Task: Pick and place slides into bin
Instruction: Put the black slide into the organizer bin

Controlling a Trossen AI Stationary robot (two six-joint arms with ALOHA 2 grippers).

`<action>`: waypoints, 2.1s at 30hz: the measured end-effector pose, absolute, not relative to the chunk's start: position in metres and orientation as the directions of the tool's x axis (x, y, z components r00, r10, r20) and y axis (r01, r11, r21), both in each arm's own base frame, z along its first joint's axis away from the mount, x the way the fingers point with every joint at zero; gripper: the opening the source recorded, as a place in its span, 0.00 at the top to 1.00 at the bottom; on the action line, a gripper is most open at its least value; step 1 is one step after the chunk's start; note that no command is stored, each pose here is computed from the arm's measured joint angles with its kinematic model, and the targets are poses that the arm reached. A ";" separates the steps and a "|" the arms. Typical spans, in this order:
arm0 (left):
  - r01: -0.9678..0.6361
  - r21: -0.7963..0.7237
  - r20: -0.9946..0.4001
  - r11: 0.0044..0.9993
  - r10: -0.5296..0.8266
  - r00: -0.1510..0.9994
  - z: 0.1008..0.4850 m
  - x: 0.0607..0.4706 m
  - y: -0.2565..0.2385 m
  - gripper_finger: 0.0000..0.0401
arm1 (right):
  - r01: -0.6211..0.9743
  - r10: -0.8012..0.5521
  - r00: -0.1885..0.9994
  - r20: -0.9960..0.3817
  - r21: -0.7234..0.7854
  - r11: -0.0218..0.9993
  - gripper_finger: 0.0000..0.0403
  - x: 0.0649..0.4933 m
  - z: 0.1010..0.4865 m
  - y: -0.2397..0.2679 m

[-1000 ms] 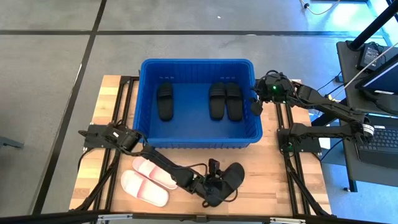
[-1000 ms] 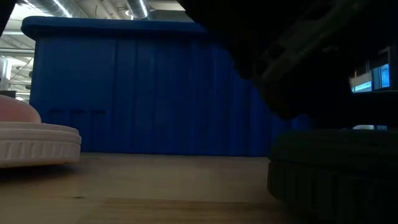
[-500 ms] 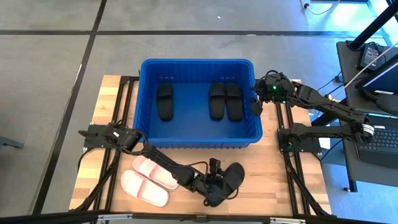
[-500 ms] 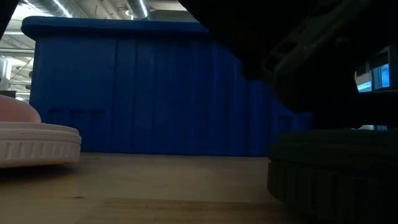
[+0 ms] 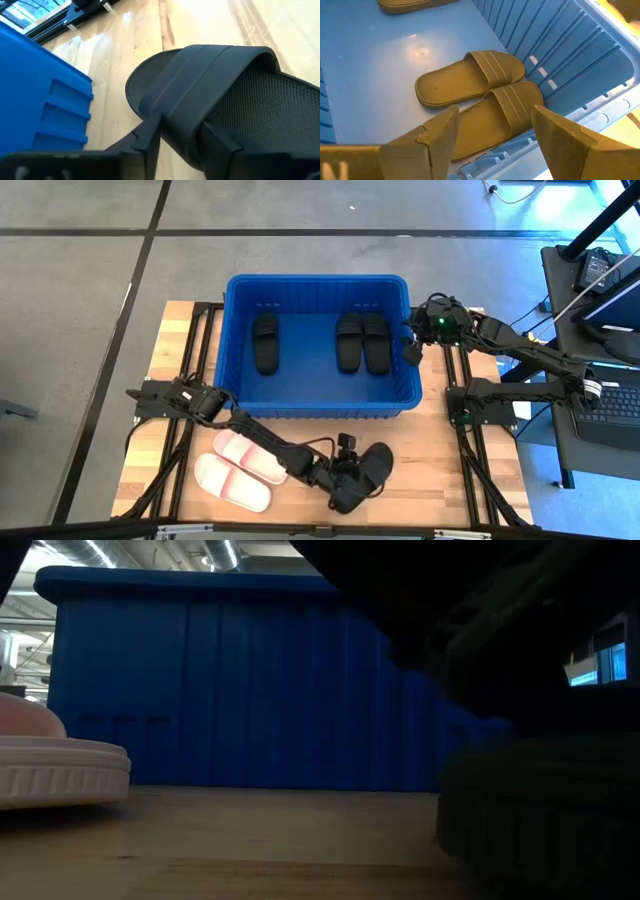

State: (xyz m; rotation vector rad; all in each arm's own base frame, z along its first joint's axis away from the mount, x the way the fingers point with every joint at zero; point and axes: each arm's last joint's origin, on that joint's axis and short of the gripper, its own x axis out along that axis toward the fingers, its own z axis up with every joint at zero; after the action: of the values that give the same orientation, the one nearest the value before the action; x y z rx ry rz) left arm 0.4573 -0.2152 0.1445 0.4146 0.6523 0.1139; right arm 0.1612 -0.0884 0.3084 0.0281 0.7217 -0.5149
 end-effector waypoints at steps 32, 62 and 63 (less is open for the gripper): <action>-0.007 -0.149 -0.453 0.989 -0.062 0.889 0.318 0.403 -0.192 0.99 | 0.434 -0.450 0.648 -0.614 -0.187 0.881 0.38 0.163 0.311 -0.089; -0.695 0.629 -0.429 0.348 0.901 0.063 0.306 0.317 0.040 0.99 | 0.471 -0.490 0.667 -0.561 -0.192 0.861 0.38 0.165 0.316 -0.093; -0.683 0.638 -0.441 0.355 0.896 0.054 0.298 0.316 0.045 0.99 | 0.474 -0.494 0.669 -0.555 -0.192 0.859 0.38 0.165 0.316 -0.094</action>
State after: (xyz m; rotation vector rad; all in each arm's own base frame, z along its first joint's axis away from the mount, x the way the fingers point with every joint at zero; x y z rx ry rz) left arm 0.3157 0.0453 0.2985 0.2881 0.9063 1.2245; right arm 0.1649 -0.0937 0.3163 -0.0323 0.6357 -0.5456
